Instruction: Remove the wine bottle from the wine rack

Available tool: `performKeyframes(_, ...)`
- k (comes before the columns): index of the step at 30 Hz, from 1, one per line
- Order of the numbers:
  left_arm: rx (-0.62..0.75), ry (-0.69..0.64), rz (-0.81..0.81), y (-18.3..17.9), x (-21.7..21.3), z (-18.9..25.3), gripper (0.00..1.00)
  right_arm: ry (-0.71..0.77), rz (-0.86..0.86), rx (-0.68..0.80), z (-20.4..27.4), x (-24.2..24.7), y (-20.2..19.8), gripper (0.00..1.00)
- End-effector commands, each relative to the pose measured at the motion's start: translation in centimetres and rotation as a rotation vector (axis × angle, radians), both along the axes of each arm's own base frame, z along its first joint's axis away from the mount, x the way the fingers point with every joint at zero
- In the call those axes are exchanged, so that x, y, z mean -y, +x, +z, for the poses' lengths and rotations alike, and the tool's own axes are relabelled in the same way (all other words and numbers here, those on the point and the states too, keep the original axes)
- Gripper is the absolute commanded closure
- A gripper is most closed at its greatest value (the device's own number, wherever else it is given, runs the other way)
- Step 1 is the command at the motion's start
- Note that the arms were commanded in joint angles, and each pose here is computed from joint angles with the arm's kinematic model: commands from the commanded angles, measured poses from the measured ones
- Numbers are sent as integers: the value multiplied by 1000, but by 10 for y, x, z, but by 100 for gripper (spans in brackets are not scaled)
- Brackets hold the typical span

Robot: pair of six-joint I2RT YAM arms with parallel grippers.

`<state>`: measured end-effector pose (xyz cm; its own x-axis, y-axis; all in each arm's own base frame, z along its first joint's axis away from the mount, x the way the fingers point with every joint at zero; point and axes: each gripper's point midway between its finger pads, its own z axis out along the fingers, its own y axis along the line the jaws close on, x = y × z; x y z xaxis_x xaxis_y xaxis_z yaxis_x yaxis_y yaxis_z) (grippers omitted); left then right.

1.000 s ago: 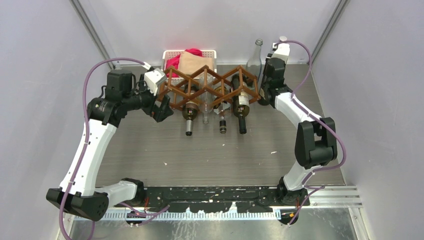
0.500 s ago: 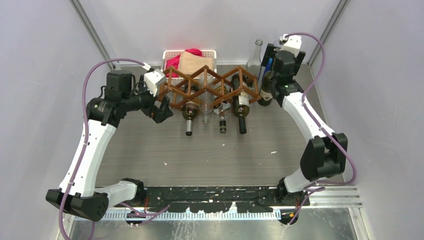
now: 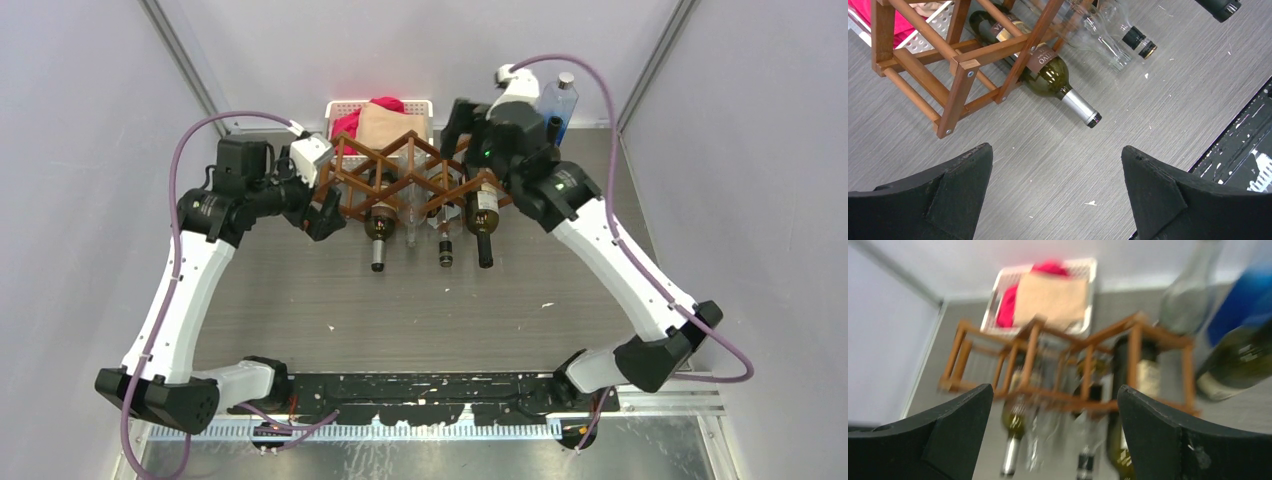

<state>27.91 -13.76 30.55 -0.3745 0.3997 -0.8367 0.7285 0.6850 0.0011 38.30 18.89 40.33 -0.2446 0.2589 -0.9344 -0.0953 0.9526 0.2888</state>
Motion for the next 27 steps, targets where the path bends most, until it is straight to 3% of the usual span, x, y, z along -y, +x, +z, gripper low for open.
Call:
performKeyframes(1,101,-8,1,11,0,26,0,57,140,-254,-66,-55,-33,0)
performKeyframes(5,126,-7,0,9,-1,32,0,57,205,-341,-110,-98,-49,0)
performKeyframes(12,151,-20,-10,4,0,41,0,56,223,-449,-176,-131,-51,2)
performKeyframes(27,173,-42,-21,-2,2,49,0,27,202,-497,-239,-157,-25,31)
